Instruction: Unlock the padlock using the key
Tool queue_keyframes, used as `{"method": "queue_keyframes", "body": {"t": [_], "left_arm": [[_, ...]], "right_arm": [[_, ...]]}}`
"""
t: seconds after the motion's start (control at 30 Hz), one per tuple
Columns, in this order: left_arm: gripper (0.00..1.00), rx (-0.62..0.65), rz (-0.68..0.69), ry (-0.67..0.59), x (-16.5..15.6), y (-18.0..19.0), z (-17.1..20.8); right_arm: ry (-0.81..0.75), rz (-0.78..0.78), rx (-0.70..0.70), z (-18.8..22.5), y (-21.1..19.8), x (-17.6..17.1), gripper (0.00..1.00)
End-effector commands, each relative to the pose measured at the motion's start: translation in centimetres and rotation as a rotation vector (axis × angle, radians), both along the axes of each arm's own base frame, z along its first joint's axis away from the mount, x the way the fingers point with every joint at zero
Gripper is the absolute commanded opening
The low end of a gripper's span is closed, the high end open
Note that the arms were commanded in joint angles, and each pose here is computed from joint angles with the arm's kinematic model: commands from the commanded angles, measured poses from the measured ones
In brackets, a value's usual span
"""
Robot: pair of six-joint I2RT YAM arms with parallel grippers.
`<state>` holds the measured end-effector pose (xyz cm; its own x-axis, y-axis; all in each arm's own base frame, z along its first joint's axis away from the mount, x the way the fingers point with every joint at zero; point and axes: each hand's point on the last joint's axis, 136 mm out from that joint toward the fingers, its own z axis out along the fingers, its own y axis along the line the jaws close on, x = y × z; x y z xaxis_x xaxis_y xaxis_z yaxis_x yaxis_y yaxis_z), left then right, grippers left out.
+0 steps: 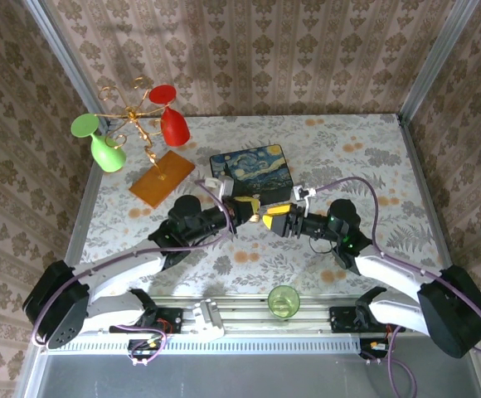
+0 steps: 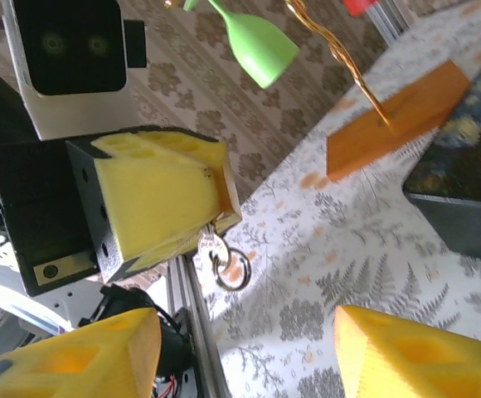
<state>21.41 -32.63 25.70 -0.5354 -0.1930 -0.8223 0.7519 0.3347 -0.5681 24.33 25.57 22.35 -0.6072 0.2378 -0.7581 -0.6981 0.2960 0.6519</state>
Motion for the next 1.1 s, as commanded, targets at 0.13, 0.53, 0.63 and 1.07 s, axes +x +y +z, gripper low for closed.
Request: {"method": "queue_keyframes", "body": {"t": [0.13,0.53,0.63,1.07], "left_arm": [[0.00,-0.073,0.013,-0.114,-0.6,-0.3,2.8],[0.00,-0.104,0.056,-0.157,-1.3,0.6,3.8],[0.00,-0.112,0.093,-0.171,-1.0,1.4,4.1],[0.00,-0.166,0.084,-0.176,-1.2,1.3,5.1]], "right_arm": [[-0.126,0.068,0.166,5.6,0.7,-0.1,0.45],[-0.105,0.113,0.207,5.6,1.7,0.4,0.35],[-0.098,0.115,0.213,5.4,1.6,0.4,0.35],[-0.127,0.190,0.221,6.6,3.2,-0.2,0.36]]}}
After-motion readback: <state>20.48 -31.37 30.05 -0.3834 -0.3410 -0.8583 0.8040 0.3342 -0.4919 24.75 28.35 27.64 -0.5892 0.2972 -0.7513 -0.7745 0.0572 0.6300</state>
